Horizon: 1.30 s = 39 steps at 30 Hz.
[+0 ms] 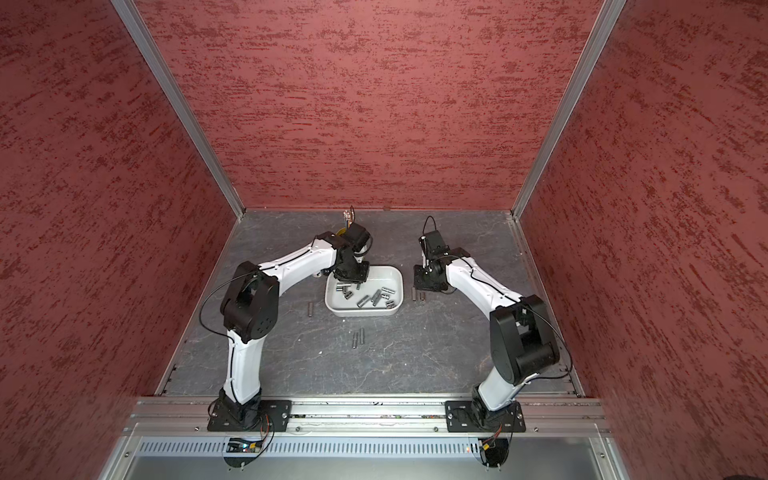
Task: Take out the socket from the storage box
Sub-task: Pick up the socket head from the storage box, then place the socket head at the center of the board.
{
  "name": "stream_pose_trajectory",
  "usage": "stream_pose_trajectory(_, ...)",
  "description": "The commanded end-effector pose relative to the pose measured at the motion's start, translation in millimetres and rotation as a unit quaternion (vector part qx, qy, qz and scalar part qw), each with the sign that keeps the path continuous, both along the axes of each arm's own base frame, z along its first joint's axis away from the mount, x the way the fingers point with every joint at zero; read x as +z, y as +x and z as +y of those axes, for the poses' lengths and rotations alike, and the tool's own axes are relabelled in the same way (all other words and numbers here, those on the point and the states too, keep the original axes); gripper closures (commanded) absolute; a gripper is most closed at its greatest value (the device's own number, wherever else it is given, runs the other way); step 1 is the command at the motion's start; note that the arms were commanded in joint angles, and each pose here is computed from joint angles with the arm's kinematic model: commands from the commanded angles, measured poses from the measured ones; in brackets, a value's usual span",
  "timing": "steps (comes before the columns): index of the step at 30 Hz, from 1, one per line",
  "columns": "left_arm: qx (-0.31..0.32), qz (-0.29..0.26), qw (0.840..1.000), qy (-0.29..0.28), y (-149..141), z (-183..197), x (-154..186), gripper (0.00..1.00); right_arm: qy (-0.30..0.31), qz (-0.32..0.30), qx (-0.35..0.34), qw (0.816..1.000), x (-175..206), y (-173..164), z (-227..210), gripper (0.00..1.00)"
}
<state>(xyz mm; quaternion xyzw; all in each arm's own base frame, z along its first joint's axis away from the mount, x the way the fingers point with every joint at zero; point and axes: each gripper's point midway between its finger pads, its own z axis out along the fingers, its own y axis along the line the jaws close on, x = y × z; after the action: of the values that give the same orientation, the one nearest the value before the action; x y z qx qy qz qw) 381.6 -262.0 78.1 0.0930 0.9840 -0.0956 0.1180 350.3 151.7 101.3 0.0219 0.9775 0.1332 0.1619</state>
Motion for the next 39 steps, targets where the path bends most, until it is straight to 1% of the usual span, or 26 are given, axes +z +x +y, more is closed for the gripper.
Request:
stream_pose_trajectory(1, 0.006, -0.004, 1.000, -0.021, -9.4, -2.3, 18.1, 0.99, -0.004, -0.002, 0.005, 1.000, -4.6, 1.5, -0.1, 0.66)
stream_pose_trajectory(8, 0.023, 0.003, 0.999, -0.042, -40.0, 4.1, 41.6, 0.99, -0.003, 0.000, 0.007, 1.000, -5.4, 2.2, 0.5, 0.66)
stream_pose_trajectory(15, 0.035, 0.023, 0.995, -0.091, -89.8, 19.5, 55.5, 0.99, -0.002, -0.004, 0.007, 1.000, -2.1, 2.1, 0.4, 0.66)
stream_pose_trajectory(21, 0.051, 0.036, 0.992, -0.114, -137.2, 40.8, 50.8, 1.00, 0.000, -0.005, 0.008, 1.000, -1.5, 2.1, 1.0, 0.66)
stream_pose_trajectory(24, 0.061, 0.037, 0.993, -0.095, -161.7, 50.1, 41.0, 1.00, 0.000, -0.007, 0.009, 1.000, -0.2, 2.6, 0.9, 0.65)
stream_pose_trajectory(27, 0.064, 0.036, 0.994, -0.084, -180.9, 48.8, 28.2, 1.00, -0.003, -0.009, 0.009, 1.000, -0.3, 2.4, -0.1, 0.65)
stream_pose_trajectory(31, 0.071, 0.047, 0.993, -0.085, -189.7, 40.2, -0.8, 1.00, -0.003, -0.008, 0.009, 1.000, -0.8, 2.7, 0.1, 0.65)
stream_pose_trajectory(39, 0.070, 0.060, 0.993, -0.068, -179.6, 27.4, -40.6, 1.00, -0.002, -0.008, 0.009, 1.000, -0.1, 0.9, -0.4, 0.66)
